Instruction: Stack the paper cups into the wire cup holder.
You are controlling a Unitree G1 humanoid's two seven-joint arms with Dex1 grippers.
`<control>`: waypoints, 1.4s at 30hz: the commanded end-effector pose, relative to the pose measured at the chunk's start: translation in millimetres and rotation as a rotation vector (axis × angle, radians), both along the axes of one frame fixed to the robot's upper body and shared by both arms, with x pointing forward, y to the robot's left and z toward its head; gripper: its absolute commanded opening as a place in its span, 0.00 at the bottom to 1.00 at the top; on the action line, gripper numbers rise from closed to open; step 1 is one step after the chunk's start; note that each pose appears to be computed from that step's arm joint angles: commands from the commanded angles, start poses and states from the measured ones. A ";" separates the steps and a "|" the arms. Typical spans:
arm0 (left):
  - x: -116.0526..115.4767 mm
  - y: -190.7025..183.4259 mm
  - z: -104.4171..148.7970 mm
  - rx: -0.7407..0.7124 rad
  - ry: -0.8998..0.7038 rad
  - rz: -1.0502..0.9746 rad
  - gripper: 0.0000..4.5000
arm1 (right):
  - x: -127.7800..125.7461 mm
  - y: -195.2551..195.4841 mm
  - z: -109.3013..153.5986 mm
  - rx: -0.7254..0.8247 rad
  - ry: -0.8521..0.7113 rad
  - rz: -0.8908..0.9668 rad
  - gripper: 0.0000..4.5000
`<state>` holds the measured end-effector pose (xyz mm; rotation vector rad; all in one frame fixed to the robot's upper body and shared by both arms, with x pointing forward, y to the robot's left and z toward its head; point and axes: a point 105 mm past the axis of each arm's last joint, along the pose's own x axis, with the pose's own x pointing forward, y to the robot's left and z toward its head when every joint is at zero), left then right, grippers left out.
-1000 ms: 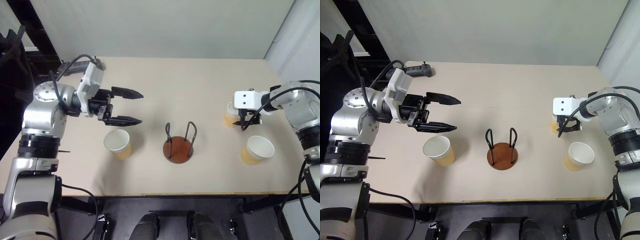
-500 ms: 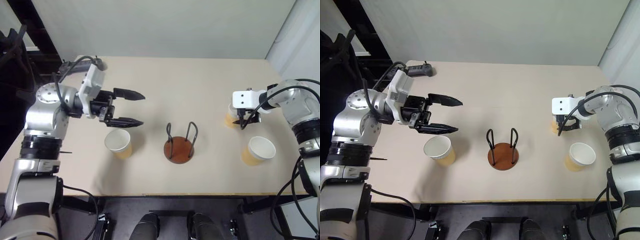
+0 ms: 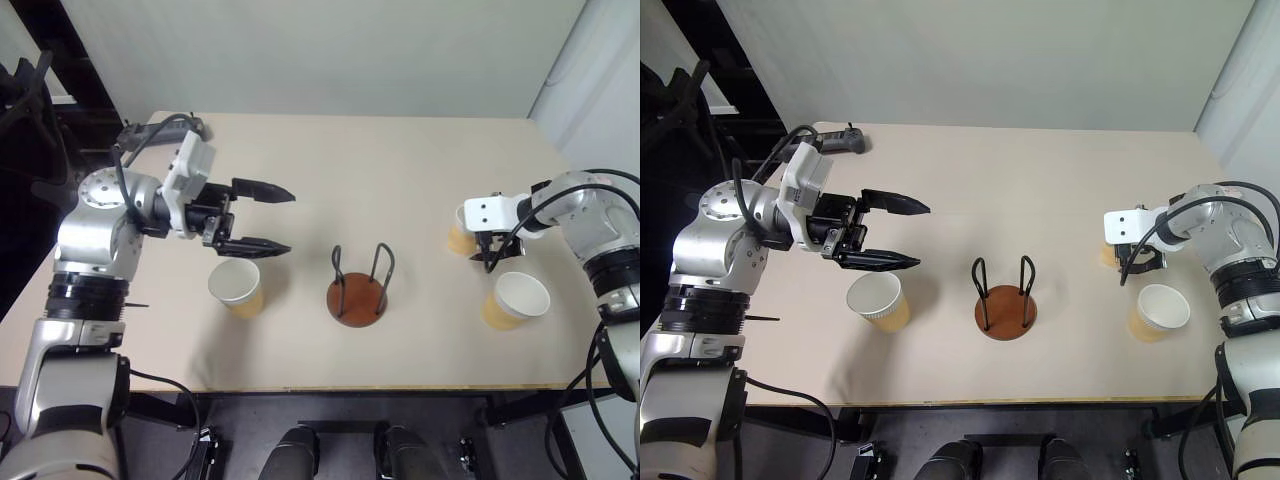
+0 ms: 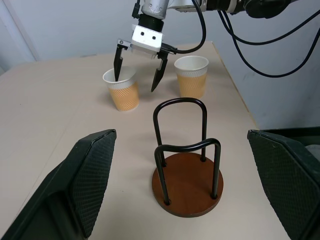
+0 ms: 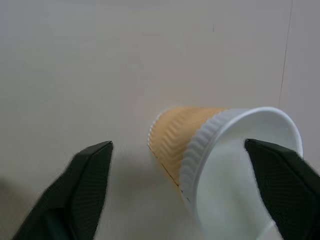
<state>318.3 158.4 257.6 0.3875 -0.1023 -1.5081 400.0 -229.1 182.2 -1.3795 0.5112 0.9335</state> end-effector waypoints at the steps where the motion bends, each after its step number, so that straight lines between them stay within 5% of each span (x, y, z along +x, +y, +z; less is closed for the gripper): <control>1: -6.4 2.5 8.8 -0.006 -0.041 -0.034 1.00 | 3.2 -0.6 18.3 -0.019 -0.059 0.010 0.65; 9: -6.4 3.3 7.7 -0.006 -0.040 -0.032 1.00 | 2.3 -2.0 23.3 -0.026 -0.056 0.008 0.00; 20: -4.4 -3.9 2.2 -0.010 -0.024 -0.058 1.00 | -19.3 13.9 53.9 -0.034 -0.036 0.092 0.00; 30: 2.0 -14.3 -1.4 -0.007 -0.005 -0.091 1.00 | -58.9 67.8 105.2 0.066 -0.025 0.226 0.00; 42: 12.4 -31.5 -3.3 0.001 0.007 -0.140 1.00 | -93.3 126.9 134.7 0.132 -0.008 0.381 0.00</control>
